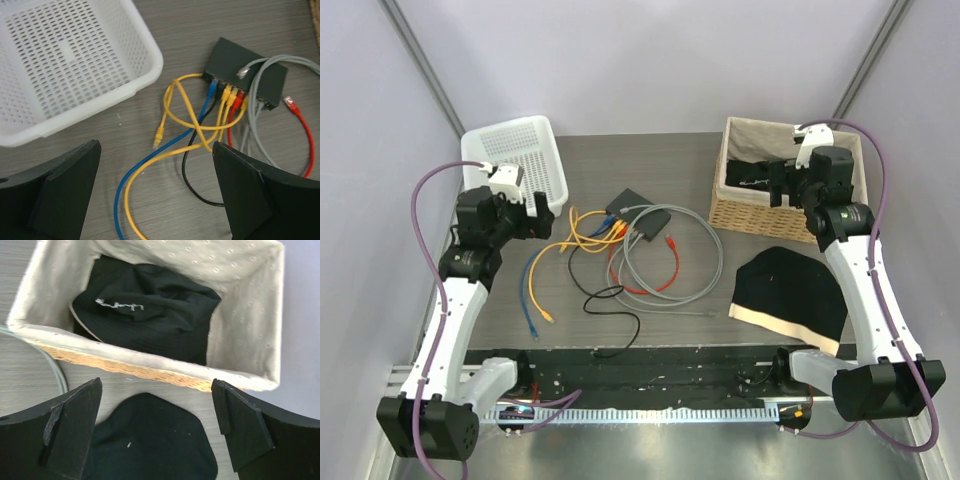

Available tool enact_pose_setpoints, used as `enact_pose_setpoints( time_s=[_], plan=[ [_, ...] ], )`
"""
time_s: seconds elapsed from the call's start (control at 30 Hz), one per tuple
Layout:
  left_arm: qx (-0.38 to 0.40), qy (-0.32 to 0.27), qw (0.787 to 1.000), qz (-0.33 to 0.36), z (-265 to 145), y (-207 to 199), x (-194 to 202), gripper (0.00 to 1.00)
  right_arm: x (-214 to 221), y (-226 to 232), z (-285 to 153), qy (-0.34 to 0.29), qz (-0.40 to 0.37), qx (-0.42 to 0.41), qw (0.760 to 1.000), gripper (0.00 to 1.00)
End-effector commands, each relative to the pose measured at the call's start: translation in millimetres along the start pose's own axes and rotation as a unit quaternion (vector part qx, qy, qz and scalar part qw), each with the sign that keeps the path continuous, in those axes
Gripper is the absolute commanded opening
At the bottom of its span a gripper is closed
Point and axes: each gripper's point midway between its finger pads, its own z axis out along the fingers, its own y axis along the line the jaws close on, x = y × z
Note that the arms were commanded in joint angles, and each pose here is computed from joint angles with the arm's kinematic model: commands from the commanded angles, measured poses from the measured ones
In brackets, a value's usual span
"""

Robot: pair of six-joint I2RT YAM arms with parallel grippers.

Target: Pull the plug from the switch port

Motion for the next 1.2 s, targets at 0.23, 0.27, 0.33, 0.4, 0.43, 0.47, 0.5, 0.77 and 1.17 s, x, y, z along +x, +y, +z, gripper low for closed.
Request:
enact_pose_setpoints(
  time_s=[0.23, 0.27, 0.33, 0.4, 0.43, 0.47, 0.5, 0.77, 1.17],
  plan=[
    [0.108, -0.071, 0.991, -0.012, -8.9, -40.1, -79.1, 1.00, -38.9, 42.4, -27.3, -0.056, -0.034, -0.150, 0.987, 1.00],
    [0.110, -0.070, 0.991, -0.016, -8.5, -40.9, -84.9, 1.00, -49.2, 54.7, -33.6, -0.075, -0.044, -0.190, 0.978, 1.00],
    [0.122, -0.065, 0.990, -0.009, -4.8, -43.8, -105.5, 1.00, -68.5, 91.0, -35.9, -0.105, -0.037, -0.285, 0.952, 0.97],
    [0.138, -0.038, 0.990, -0.008, -1.4, -48.4, -108.6, 1.00, -97.4, 104.9, -29.6, -0.121, -0.009, -0.306, 0.944, 0.95],
    [0.145, -0.027, 0.989, -0.005, 7.6, -49.1, -113.4, 1.00, -96.5, 124.1, -6.6, -0.097, -0.001, -0.325, 0.941, 0.94],
    [0.159, -0.013, 0.987, -0.010, 9.9, -53.4, -109.7, 1.00, -118.3, 130.9, -3.3, -0.106, 0.008, -0.334, 0.936, 0.90],
    [0.164, 0.011, 0.986, -0.032, 11.9, -55.9, -100.9, 1.00, -123.9, 142.9, 3.5, -0.103, 0.005, -0.350, 0.931, 0.88],
    [0.221, 0.038, 0.974, -0.042, 5.2, -75.7, -42.5, 1.00, -128.3, 260.4, 96.1, -0.068, -0.020, -0.414, 0.907, 0.86],
    [0.262, 0.102, 0.958, -0.059, 36.7, -109.7, -13.3, 0.95, -33.5, 323.8, 226.2, 0.068, 0.080, -0.383, 0.918, 0.82]
  ],
)
